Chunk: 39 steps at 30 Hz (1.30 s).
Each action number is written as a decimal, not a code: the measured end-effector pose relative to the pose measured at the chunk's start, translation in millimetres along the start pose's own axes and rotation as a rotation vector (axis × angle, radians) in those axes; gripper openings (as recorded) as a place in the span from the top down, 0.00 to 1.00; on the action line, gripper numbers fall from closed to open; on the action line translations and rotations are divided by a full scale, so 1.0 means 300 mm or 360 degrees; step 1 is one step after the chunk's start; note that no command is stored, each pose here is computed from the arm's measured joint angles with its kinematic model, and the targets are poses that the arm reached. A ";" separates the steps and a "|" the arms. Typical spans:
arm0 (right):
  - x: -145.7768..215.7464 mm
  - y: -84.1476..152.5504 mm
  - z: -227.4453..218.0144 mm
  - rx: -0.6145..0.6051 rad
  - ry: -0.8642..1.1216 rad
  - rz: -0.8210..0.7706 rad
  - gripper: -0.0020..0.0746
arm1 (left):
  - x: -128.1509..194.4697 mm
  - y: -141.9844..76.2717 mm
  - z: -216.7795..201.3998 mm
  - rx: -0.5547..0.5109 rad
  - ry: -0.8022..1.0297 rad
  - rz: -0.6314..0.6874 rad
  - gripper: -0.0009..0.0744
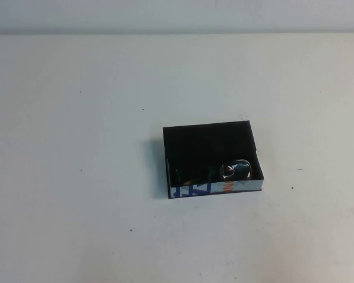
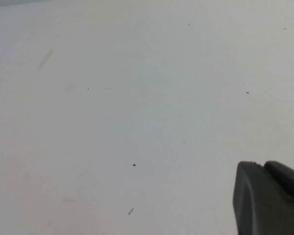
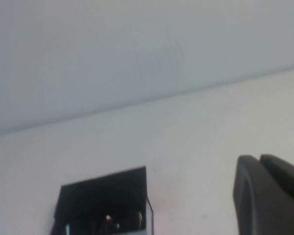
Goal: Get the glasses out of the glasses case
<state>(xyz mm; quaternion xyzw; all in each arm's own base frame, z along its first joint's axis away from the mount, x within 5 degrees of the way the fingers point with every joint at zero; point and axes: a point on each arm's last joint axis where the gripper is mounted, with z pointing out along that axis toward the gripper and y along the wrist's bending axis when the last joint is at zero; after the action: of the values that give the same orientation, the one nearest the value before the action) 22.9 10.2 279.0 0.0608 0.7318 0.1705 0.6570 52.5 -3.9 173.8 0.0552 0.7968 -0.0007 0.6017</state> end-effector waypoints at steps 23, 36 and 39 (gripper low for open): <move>-0.284 0.147 0.392 -0.0238 0.1039 -0.0723 1.00 | 0.000 0.000 0.000 0.0000 0.0000 0.0000 0.99; -0.139 0.363 0.865 -0.1017 0.1806 -0.1835 0.98 | 0.000 0.000 0.000 0.0000 0.0000 0.0000 0.99; -0.090 0.395 0.955 -0.1146 0.1826 -0.1918 0.94 | 0.000 0.000 0.000 0.0000 0.0000 0.0000 0.99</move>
<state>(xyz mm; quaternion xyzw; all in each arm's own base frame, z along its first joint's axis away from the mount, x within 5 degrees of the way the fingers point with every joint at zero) 291.7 161.1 321.0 -0.6359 0.7570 0.0204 0.1488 52.5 -3.9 173.8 0.0552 0.7968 -0.0007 0.6017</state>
